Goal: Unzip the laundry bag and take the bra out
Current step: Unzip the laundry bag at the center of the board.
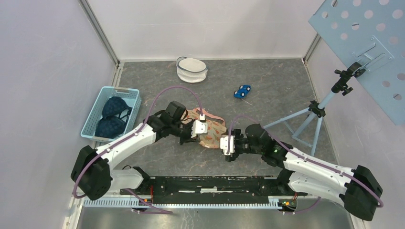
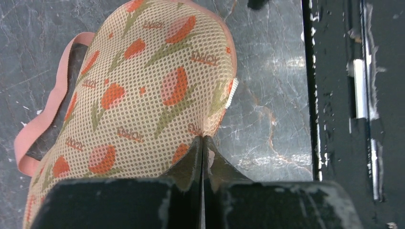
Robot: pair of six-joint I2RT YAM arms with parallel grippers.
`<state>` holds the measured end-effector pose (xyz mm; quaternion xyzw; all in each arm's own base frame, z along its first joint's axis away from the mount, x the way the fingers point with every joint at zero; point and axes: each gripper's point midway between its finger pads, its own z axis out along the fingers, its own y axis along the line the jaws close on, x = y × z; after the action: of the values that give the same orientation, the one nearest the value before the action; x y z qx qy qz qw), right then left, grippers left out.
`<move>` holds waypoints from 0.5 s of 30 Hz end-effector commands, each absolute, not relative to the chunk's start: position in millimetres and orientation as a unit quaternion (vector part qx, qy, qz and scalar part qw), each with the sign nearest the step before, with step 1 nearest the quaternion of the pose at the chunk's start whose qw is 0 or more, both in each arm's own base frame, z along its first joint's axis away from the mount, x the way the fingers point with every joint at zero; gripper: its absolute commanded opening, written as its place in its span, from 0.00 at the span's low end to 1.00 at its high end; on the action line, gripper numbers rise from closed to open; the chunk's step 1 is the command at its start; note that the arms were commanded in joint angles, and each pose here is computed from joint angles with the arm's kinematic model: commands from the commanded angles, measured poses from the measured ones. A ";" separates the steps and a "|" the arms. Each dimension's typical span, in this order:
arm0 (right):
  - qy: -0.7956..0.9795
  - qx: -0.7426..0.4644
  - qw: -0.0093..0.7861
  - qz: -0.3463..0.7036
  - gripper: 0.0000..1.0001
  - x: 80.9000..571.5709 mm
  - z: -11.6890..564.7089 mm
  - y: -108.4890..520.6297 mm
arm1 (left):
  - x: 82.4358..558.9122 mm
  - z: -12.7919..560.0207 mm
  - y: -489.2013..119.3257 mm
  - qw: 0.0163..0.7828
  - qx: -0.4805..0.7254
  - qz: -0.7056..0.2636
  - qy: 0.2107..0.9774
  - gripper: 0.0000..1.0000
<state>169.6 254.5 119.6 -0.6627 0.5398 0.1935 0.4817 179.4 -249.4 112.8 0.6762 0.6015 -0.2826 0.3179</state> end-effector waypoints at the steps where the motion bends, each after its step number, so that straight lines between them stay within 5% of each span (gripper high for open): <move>1: 0.506 -0.647 0.550 0.152 0.80 186.7 144.7 274.9 | 178.4 138.4 -262.0 0.311 0.622 -0.353 0.626 0.02; 10: 0.454 -0.674 0.571 0.114 0.74 179.0 137.3 295.0 | 179.6 151.9 -264.3 0.288 0.575 -0.411 0.647 0.02; 15: 0.451 -0.661 0.594 0.082 0.43 187.5 136.3 292.2 | 177.6 158.1 -262.9 0.277 0.547 -0.440 0.656 0.02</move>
<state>171.5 290.4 117.6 -0.6885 0.4645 0.1194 0.5440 181.5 -254.2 132.0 0.5823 0.6589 -0.3843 0.2812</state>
